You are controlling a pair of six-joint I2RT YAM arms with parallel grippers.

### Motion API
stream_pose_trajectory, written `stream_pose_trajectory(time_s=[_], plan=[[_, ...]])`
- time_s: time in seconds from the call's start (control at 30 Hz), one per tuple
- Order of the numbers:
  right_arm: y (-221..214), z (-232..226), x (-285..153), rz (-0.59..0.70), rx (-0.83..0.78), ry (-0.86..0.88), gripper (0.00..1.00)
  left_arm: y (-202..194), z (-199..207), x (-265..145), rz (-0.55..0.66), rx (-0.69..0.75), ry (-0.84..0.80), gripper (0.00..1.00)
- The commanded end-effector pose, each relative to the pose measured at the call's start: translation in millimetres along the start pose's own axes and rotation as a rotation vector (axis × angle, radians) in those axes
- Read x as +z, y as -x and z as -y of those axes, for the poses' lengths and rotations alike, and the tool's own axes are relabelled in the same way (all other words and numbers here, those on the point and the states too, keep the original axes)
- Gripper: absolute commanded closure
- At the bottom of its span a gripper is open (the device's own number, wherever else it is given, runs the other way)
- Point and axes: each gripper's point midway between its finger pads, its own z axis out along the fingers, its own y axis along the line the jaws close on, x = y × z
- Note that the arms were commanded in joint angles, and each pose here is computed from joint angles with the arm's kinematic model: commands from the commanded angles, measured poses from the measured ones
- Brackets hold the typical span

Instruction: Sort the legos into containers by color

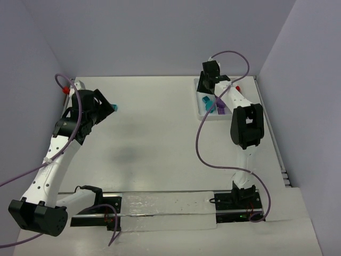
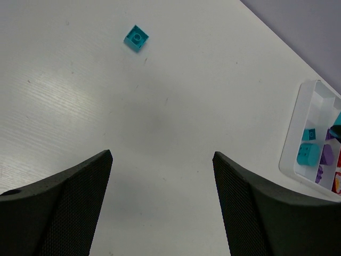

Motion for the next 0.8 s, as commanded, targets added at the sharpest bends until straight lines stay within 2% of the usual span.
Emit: stream_pose_trajectory(time_s=[0.0, 0.1, 0.23, 0.37, 0.57, 0.67, 0.77], plan=[[16, 11, 16, 0.020, -0.002, -0.078, 0.68, 14, -2, 1, 0.022, 0.031, 0.026, 0.16], [20, 13, 29, 0.020, 0.007, -0.094, 0.63, 11, -2, 5, 0.007, 0.030, 0.031, 0.16], [36, 9, 36, 0.053, 0.005, -0.099, 0.43, 5, -2, 13, -0.024, 0.028, 0.044, 0.16], [50, 1, 35, 0.073, 0.005, -0.076, 0.32, -2, -5, 27, -0.045, 0.023, 0.072, 0.15], [66, -15, 1, 0.125, -0.020, -0.010, 0.29, -10, -16, 54, -0.063, 0.013, 0.161, 0.14], [55, -23, -28, 0.140, -0.055, 0.010, 0.29, -12, -17, 74, -0.085, -0.010, 0.192, 0.15], [65, -37, -83, 0.224, -0.042, 0.103, 0.29, -8, -27, 98, -0.101, -0.038, 0.266, 0.16]])
